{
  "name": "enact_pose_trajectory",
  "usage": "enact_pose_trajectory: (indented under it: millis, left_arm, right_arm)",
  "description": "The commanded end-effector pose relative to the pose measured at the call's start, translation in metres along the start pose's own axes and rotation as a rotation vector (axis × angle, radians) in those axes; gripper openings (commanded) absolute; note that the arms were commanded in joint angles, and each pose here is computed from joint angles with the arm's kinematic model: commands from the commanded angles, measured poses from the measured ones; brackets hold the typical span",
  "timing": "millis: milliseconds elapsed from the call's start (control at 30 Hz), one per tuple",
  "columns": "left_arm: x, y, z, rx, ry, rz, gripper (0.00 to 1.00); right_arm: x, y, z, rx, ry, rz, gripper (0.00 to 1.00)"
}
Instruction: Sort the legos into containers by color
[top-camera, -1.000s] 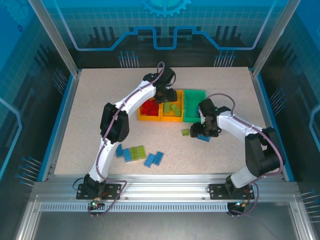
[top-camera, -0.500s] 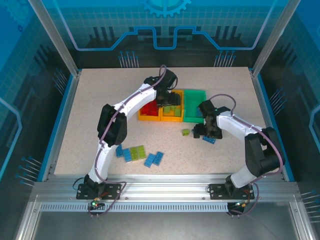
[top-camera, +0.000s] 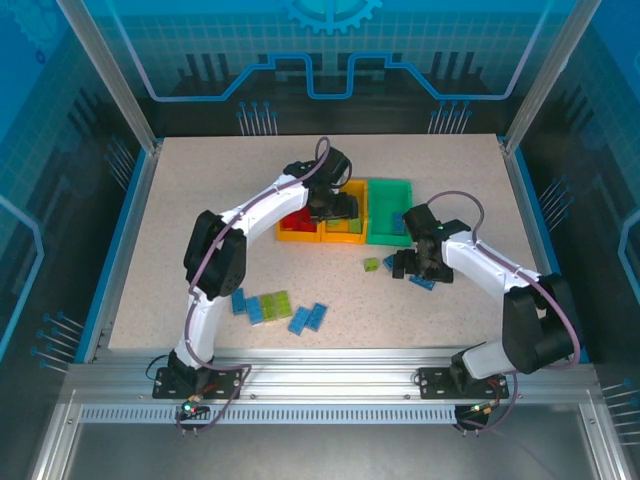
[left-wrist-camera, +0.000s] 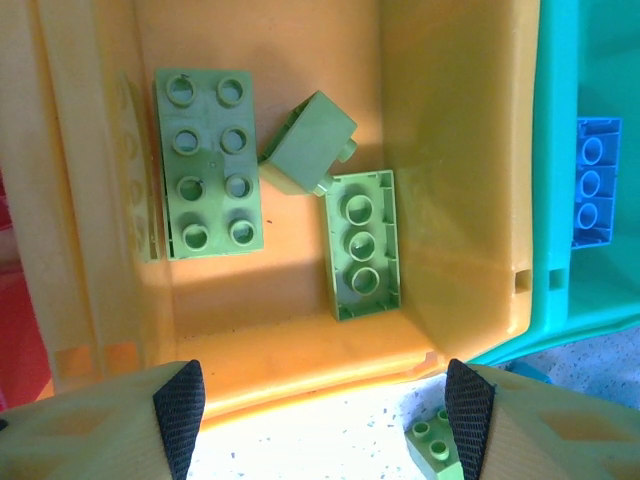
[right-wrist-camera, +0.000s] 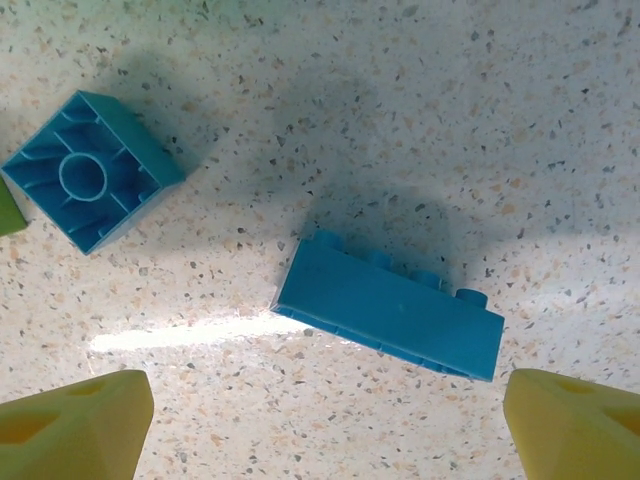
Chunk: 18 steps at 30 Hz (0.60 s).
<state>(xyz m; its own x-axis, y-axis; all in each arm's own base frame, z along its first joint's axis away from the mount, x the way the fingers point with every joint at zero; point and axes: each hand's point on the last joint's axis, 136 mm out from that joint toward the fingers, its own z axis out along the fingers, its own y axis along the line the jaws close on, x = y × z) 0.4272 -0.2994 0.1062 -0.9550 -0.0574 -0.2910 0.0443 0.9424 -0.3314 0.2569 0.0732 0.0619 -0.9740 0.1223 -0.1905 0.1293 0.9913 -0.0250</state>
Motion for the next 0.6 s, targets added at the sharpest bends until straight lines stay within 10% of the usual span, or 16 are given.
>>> enact_pose_trajectory:
  millis: [0,567]
  left_arm:
    - [-0.001,-0.007,-0.021,0.045,-0.027,0.014,0.69]
    - [0.024,0.010,-0.033,0.043,-0.031,-0.013,0.69]
  right_arm:
    - [0.002,-0.005,-0.005,0.042,0.029,-0.132,0.93]
    - [0.003,-0.004,0.013,0.075,0.339,-0.592,0.88]
